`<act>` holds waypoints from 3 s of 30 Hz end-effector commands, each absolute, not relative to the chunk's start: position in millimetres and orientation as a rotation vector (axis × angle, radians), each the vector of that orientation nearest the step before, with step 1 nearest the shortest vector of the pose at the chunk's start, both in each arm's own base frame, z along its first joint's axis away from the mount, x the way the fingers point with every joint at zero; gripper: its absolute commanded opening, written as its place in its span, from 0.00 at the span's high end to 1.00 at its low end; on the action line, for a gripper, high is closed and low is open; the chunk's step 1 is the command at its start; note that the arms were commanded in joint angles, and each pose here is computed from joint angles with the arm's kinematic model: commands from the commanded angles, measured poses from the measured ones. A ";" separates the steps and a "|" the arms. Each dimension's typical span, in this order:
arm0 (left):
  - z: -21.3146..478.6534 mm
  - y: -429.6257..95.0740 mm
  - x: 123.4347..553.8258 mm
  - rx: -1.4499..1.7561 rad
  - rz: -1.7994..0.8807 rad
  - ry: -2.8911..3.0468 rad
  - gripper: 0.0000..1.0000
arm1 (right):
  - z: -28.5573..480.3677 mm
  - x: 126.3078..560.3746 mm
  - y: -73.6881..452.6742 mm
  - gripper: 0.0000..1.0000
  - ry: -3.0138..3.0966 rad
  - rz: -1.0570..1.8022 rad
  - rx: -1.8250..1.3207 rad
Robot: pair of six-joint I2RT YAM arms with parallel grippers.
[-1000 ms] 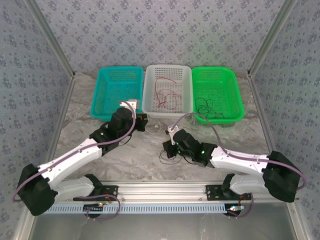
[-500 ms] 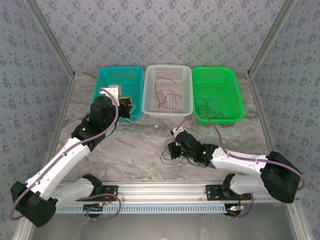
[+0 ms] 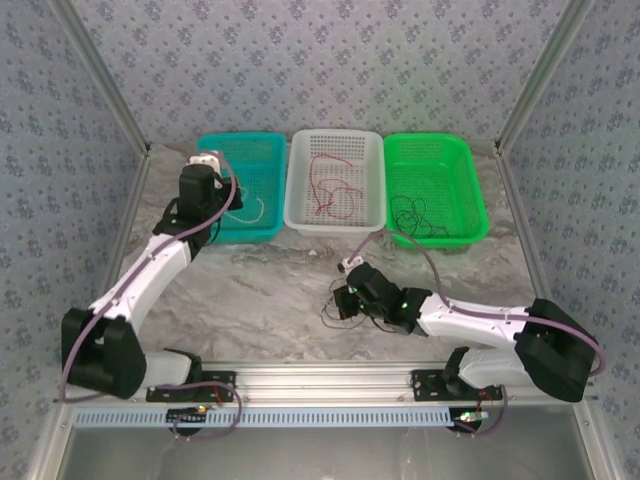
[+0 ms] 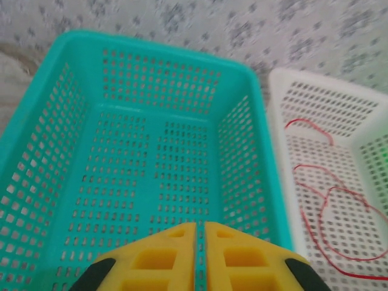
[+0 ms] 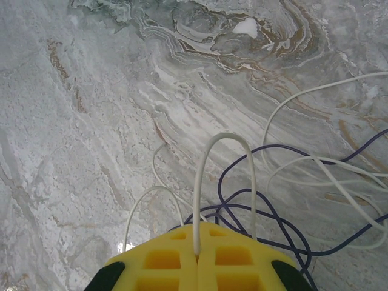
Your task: Untangle the cables
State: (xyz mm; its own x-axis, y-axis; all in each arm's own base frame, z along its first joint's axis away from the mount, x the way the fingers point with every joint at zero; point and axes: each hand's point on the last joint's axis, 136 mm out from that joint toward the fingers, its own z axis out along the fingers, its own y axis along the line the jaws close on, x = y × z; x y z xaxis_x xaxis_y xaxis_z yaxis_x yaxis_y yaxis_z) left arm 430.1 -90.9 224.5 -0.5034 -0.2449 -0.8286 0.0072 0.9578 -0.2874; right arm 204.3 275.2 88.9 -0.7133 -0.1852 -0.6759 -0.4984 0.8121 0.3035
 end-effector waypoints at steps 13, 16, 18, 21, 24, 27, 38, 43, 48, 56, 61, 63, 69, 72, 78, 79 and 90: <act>197.8 -95.7 413.9 -0.258 -0.372 2.187 0.01 | 131.6 208.0 268.1 1.00 2.276 0.693 -0.461; 190.2 -95.8 408.3 -0.282 -0.379 2.232 0.00 | 146.9 208.6 266.0 1.00 2.235 0.728 -0.449; 184.9 -101.0 406.9 -0.277 -0.408 2.273 0.00 | 154.2 207.9 264.1 1.00 2.211 0.749 -0.444; 173.6 -112.4 409.0 -0.262 -0.496 2.355 0.01 | 161.5 208.4 259.5 1.00 2.186 0.766 -0.424; 149.7 -121.7 416.7 -0.321 -0.692 2.465 0.01 | 161.3 207.8 254.4 1.00 2.184 0.771 -0.405; 137.7 -127.8 427.5 -0.436 -0.954 2.454 0.01 | 160.2 206.1 249.7 1.00 2.190 0.768 -0.391; 171.1 -116.0 410.9 -0.228 -0.560 2.409 0.01 | 148.3 213.6 233.0 0.90 2.238 0.652 -0.356; 181.9 -108.2 405.7 -0.209 -0.459 2.372 0.05 | 130.9 217.3 239.8 0.78 2.348 0.576 -0.401; 184.0 -105.6 400.6 -0.188 -0.426 2.361 0.10 | 107.0 217.8 235.5 0.15 2.454 0.428 -0.448; 193.8 -108.0 392.5 -0.133 -0.404 2.336 0.13 | 175.1 249.1 248.7 0.10 2.201 0.321 -0.641; 196.7 -116.8 386.4 -0.114 -0.452 2.342 0.13 | 211.6 284.7 291.7 0.22 2.058 0.477 -0.751; 197.7 -118.3 382.4 -0.103 -0.457 2.346 0.13 | 221.9 292.8 307.9 0.30 1.994 0.529 -0.821; 204.7 -124.1 375.9 -0.084 -0.500 2.335 0.14 | 225.8 309.4 358.4 0.29 1.881 0.710 -0.937; 206.4 -127.3 373.5 -0.078 -0.528 2.336 0.14 | 230.3 317.1 378.5 0.29 1.821 0.808 -0.936; 208.1 -132.3 369.4 -0.069 -0.567 2.339 0.14 | 235.7 324.6 406.6 0.29 1.735 0.931 -0.943; 208.5 -133.1 368.4 -0.070 -0.573 2.339 0.14 | 248.0 329.9 413.6 0.29 1.698 0.945 -0.937; 217.8 -134.6 364.0 -0.076 -0.598 2.315 0.14 | 247.3 348.6 445.5 0.35 1.650 1.047 -0.918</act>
State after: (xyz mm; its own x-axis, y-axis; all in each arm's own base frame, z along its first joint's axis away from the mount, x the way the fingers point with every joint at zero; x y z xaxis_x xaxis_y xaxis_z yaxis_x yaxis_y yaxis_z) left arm 369.6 -130.6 211.7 -0.7305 -0.2158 -0.6480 0.1052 0.9019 -0.4189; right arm 344.1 434.5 232.7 -0.2858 -0.1498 -0.9465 -0.8967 0.3902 0.2090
